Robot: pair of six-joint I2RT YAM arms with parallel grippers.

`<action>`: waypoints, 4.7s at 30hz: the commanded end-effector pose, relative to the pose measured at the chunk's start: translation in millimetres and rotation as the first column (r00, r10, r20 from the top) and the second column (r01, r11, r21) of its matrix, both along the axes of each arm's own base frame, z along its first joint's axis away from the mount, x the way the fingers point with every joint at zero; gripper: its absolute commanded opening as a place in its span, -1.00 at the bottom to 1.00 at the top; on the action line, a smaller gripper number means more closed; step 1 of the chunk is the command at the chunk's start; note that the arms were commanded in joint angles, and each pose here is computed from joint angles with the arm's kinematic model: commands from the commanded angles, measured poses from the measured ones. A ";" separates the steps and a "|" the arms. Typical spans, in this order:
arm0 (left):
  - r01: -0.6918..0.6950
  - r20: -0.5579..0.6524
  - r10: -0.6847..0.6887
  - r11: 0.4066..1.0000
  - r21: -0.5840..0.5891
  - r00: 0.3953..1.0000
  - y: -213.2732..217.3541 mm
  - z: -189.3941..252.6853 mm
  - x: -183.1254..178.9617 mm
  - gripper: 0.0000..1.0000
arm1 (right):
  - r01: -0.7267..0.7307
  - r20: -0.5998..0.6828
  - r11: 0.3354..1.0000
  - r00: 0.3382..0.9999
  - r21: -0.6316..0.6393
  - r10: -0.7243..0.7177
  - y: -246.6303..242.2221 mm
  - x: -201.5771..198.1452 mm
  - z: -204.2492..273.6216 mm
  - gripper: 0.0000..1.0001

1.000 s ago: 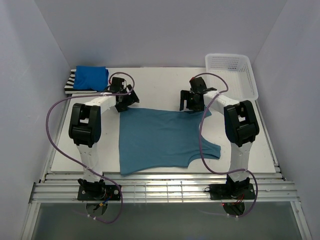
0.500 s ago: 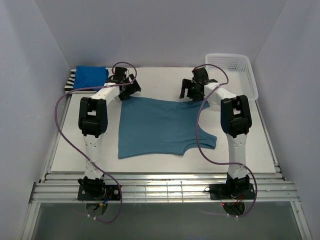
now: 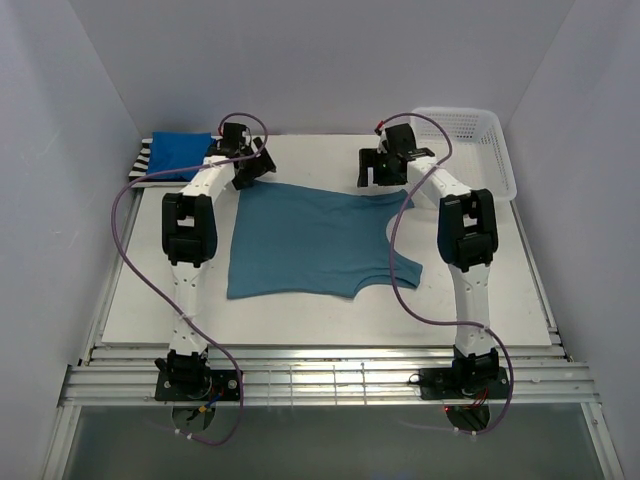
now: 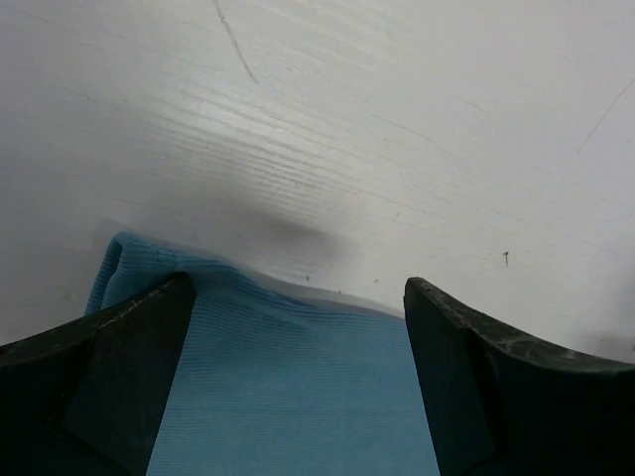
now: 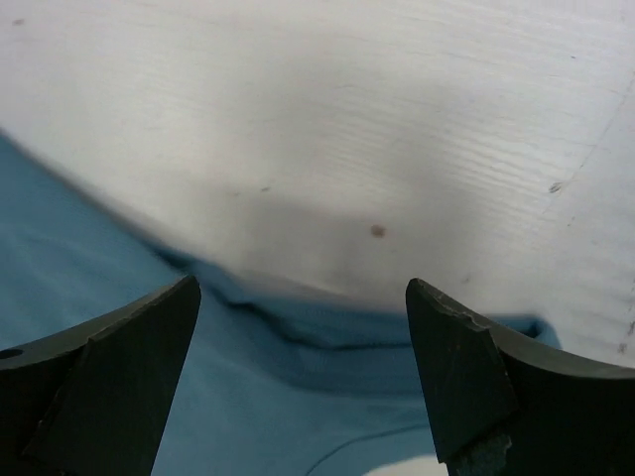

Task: Fold and stack the tank tops
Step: Flatten the tank top out, then fold the tank top

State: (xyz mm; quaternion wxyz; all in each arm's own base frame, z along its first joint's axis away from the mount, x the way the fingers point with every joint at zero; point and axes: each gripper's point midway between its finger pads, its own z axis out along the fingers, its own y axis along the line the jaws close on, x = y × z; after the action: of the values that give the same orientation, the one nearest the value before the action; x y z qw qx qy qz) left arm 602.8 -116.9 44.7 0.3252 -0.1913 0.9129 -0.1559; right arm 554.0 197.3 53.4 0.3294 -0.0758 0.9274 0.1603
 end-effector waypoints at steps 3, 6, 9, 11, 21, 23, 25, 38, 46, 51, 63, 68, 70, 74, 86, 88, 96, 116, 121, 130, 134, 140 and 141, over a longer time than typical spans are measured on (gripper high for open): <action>-0.002 0.130 -0.001 1.000 0.025 0.992 11.6 116.5 -29.6 0.96 | -0.242 0.339 0.967 0.906 -0.079 0.255 50.5 -36.1 159.4 0.80; -0.052 0.145 0.048 0.998 0.026 0.988 23.1 154.6 -75.8 0.96 | -0.289 0.393 0.951 0.866 -0.112 0.310 65.5 -73.9 185.8 0.80; -0.206 0.031 0.205 0.977 0.053 0.978 48.2 132.4 -140.9 0.96 | -0.355 0.389 0.925 0.839 -0.137 0.380 75.2 -121.7 183.6 0.80; -0.281 -0.017 0.282 0.959 0.043 0.959 59.3 127.3 -198.2 0.96 | -0.394 0.377 0.906 0.824 -0.156 0.424 85.6 -155.7 173.7 0.80; -0.431 -0.289 0.425 0.901 0.046 0.858 75.1 51.4 -373.9 0.96 | -0.465 0.298 0.880 0.831 -0.091 0.470 73.9 -309.3 111.2 0.80; -0.452 -0.315 0.444 0.890 0.051 0.839 75.0 38.9 -381.5 0.96 | -0.479 0.264 0.873 0.834 -0.091 0.485 70.7 -322.3 95.6 0.80; -0.453 -0.349 0.442 0.890 0.054 0.826 72.7 23.1 -386.0 0.96 | -0.473 0.247 0.876 0.841 -0.098 0.482 66.7 -326.8 88.2 0.80; -0.510 -0.436 0.504 0.853 0.112 0.746 75.2 -31.1 -397.9 0.84 | -0.446 0.138 0.882 0.874 -0.155 0.466 47.8 -338.1 54.1 0.80; -0.498 -0.444 0.500 0.857 0.131 0.744 75.2 -41.4 -389.9 0.25 | -0.549 0.077 0.816 0.819 -0.181 0.568 52.2 -360.8 37.9 0.80; -0.472 -0.444 0.463 0.876 0.099 0.767 69.5 -43.2 -383.8 -0.37 | -0.586 0.032 0.767 0.789 -0.263 0.614 55.6 -361.9 21.9 0.86; -0.440 -0.423 0.430 0.894 0.079 0.798 66.7 -34.4 -372.9 -1.00 | -0.587 -0.026 0.677 0.763 -0.444 0.645 74.3 -343.4 -0.4 0.74; -0.449 -0.393 0.439 0.891 0.071 0.808 68.3 -25.6 -369.7 -1.00 | -0.604 -0.024 0.663 0.747 -0.442 0.664 78.2 -345.6 -4.0 0.54; -0.448 -0.379 0.437 0.892 0.064 0.816 68.2 -21.6 -366.7 -1.00 | -0.614 -0.033 0.652 0.739 -0.444 0.673 79.4 -346.3 -7.9 0.48; -0.446 -0.362 0.436 0.893 0.059 0.824 68.7 -16.1 -363.5 -1.00 | -0.630 -0.064 0.630 0.728 -0.455 0.682 79.3 -346.6 -20.0 0.08; -0.436 -0.341 0.417 0.899 0.023 0.842 63.4 -1.0 -348.9 -1.00 | -0.588 -0.015 0.656 0.750 -0.473 0.661 77.0 -339.8 -12.8 -0.85; -0.438 -0.330 0.416 0.899 0.009 0.847 61.9 4.2 -344.3 -1.00 | -0.572 -0.003 0.662 0.757 -0.485 0.653 75.5 -336.7 -5.8 -0.85; -0.430 -0.279 0.409 0.903 -0.017 0.869 58.3 26.2 -310.1 -1.00 | -0.508 0.048 0.710 0.796 -0.487 0.603 74.7 -316.6 19.6 -0.85; -0.409 -0.232 0.400 0.912 0.012 0.886 53.0 35.1 -207.0 -1.00 | -0.458 0.040 0.786 0.854 -0.416 0.519 68.6 -234.6 38.0 -0.85; -0.377 -0.224 0.373 0.926 0.028 0.900 50.4 27.3 -183.7 -1.00 | -0.478 0.023 0.778 0.846 -0.408 0.532 68.5 -218.0 32.4 -0.85; -0.342 -0.261 0.340 0.939 0.041 0.903 44.5 6.5 -164.4 -0.29 | -0.461 -0.025 0.771 0.864 -0.439 0.502 56.1 -178.6 15.1 -0.60; -0.324 -0.234 0.326 0.945 0.047 0.916 45.4 14.6 -155.2 0.85 | -0.410 -0.027 0.778 0.891 -0.476 0.453 49.9 -161.4 19.1 -0.10; -0.290 -0.176 0.289 0.957 0.017 0.941 41.3 45.0 -149.4 0.96 | -0.356 0.001 0.827 0.918 -0.434 0.396 46.7 -171.4 49.6 0.12; -0.288 -0.175 0.286 0.958 0.013 0.942 40.7 47.0 -151.3 0.96 | -0.341 0.036 0.851 0.922 -0.400 0.386 48.3 -177.2 65.6 0.24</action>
State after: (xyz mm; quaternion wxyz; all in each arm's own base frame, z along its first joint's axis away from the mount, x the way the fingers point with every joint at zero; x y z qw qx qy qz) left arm 445.2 -75.2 50.4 0.2244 -0.3506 0.9064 -0.0713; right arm 384.9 245.1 72.7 0.2870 -0.3515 0.8911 0.0078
